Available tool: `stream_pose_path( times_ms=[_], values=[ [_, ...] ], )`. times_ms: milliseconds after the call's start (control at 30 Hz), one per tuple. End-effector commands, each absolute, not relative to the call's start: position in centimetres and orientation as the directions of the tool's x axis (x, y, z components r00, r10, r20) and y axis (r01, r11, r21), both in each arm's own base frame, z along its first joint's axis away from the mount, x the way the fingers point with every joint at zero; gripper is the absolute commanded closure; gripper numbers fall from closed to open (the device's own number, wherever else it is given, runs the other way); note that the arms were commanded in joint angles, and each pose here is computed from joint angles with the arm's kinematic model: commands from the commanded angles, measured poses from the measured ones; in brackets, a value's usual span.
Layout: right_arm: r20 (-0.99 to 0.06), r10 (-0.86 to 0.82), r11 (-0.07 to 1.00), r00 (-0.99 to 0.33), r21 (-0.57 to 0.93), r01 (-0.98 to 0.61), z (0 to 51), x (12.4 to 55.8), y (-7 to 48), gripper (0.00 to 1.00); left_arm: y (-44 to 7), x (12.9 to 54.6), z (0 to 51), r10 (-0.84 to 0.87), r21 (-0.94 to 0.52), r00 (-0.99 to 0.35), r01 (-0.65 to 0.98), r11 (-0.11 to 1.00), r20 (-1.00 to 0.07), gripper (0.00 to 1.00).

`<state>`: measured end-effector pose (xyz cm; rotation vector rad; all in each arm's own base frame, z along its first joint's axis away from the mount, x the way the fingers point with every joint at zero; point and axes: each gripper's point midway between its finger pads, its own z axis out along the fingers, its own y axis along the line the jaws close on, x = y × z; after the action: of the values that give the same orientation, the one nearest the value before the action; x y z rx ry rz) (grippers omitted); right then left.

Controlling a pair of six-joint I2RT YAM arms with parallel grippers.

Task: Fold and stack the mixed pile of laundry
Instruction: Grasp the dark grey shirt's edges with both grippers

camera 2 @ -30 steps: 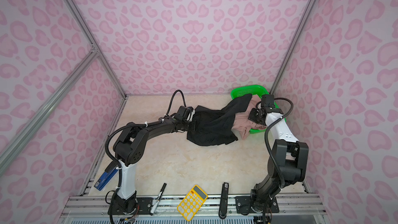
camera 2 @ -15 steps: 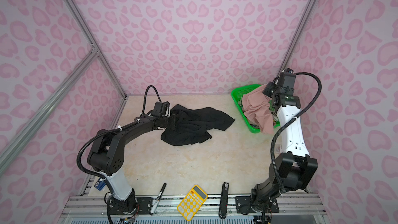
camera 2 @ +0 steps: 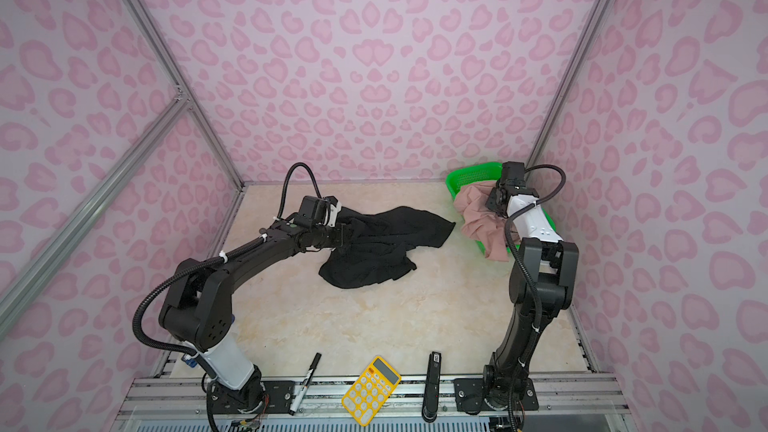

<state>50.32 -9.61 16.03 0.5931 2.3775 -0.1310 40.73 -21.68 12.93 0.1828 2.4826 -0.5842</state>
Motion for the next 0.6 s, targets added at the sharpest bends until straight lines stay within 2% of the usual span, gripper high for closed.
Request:
stream_pose_path(
  times_ms=[0,200,333,400,433,467,567],
  values=[
    [-0.693,0.314,0.889,-0.649,-0.026,0.458,20.3,48.6,-10.0,0.49,-21.2,40.0,15.1,0.032,-0.339,-0.807,0.283,0.897,-0.590,0.94],
    [-0.825,0.144,0.905,-0.546,-0.113,0.410,29.7,45.5,-6.6,0.25,-20.4,39.1,17.2,0.043,-0.328,-0.808,0.286,0.900,-0.587,0.87],
    [-0.844,0.090,0.965,-0.529,-0.058,0.257,32.7,43.8,-1.7,0.22,-20.5,38.6,18.6,0.036,-0.362,-0.807,0.304,0.881,-0.590,0.84],
    [-0.831,0.062,0.993,-0.553,-0.006,0.120,32.4,43.0,2.1,0.22,-20.9,38.2,19.3,0.042,-0.386,-0.807,0.326,0.863,-0.589,0.68],
    [-0.819,0.043,0.999,-0.572,0.029,0.034,31.9,42.3,4.5,0.22,-20.9,38.0,19.7,0.041,-0.390,-0.807,0.328,0.860,-0.590,0.54],
    [-0.806,0.017,0.997,-0.591,0.060,-0.054,31.0,41.5,7.1,0.22,-20.5,37.8,19.9,0.035,-0.382,-0.807,0.317,0.868,-0.590,0.45],
    [-0.747,-0.064,0.960,-0.662,0.135,-0.245,26.8,38.8,13.7,0.23,-17.2,38.1,19.9,-0.043,-0.328,-0.806,0.190,0.925,-0.590,0.27]
  ],
)
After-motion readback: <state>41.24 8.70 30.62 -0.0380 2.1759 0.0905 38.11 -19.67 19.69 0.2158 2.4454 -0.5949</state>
